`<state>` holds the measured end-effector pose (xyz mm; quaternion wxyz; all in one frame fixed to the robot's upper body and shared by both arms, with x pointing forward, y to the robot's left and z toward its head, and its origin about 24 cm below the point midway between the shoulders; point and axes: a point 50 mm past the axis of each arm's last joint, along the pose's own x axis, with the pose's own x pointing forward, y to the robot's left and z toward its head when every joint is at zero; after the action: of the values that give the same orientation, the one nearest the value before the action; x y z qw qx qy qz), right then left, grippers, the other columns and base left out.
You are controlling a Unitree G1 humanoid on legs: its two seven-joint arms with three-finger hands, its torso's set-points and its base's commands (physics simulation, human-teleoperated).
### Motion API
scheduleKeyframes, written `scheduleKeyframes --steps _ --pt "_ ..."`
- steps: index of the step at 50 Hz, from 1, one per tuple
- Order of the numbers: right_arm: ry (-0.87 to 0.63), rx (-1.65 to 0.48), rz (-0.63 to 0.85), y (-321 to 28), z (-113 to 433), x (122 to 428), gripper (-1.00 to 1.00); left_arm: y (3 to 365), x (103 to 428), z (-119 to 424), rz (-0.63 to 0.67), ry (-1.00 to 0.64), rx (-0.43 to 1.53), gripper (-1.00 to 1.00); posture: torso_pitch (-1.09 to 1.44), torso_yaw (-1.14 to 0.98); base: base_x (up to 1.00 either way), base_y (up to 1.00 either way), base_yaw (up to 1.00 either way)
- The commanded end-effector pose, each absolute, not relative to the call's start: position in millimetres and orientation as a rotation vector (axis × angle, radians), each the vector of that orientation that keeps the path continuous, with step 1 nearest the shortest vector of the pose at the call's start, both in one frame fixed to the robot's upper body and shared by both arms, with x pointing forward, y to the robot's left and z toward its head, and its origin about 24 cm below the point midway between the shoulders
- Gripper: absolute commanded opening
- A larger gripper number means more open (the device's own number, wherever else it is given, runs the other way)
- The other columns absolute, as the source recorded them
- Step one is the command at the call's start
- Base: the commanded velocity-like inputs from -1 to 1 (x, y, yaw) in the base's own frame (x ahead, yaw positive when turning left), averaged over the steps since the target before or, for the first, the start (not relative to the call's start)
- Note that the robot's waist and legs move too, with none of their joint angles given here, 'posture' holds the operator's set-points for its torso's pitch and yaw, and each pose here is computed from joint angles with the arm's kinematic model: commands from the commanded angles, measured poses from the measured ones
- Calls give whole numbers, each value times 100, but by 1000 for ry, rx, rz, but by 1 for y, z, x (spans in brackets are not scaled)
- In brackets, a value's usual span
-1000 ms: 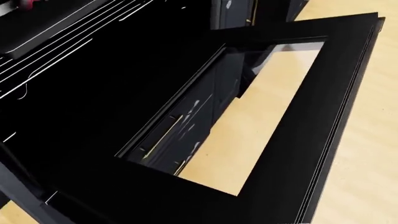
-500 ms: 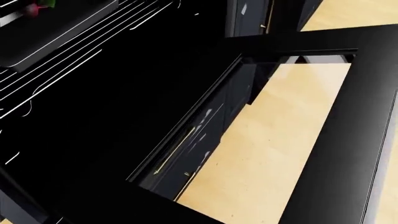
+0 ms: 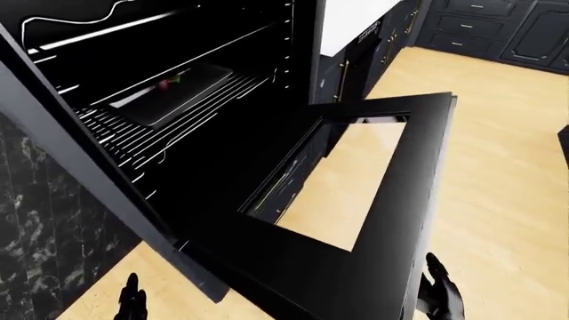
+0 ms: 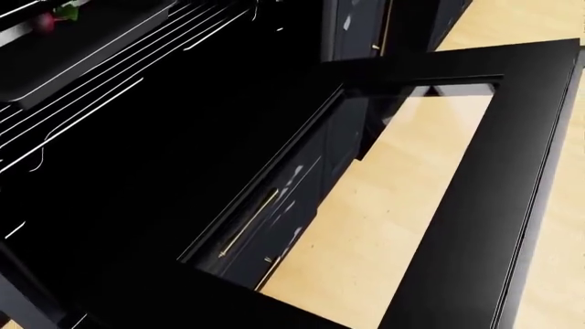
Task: Close the oven door.
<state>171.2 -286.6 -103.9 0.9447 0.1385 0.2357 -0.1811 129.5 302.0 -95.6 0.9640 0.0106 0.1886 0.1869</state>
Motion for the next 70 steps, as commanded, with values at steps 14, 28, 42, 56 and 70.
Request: scheduleKeyframes --steps 14,28,42,56,70 --pt "331 237 -328 -304 -57 237 100 308 137 -87 382 317 25 100 0 0 0 0 0" --pt "276 182 -301 -308 -33 264 100 308 137 -86 388 308 22 100 0 0 0 0 0" --pt "188 101 -214 -296 13 308 100 308 137 -86 388 296 15 100 0 0 0 0 0" --pt "123 169 -90 -273 63 309 100 308 137 -86 389 293 7 100 0 0 0 0 0" --pt "34 21 194 -211 133 288 100 308 137 -85 389 291 4 100 0 0 0 0 0"
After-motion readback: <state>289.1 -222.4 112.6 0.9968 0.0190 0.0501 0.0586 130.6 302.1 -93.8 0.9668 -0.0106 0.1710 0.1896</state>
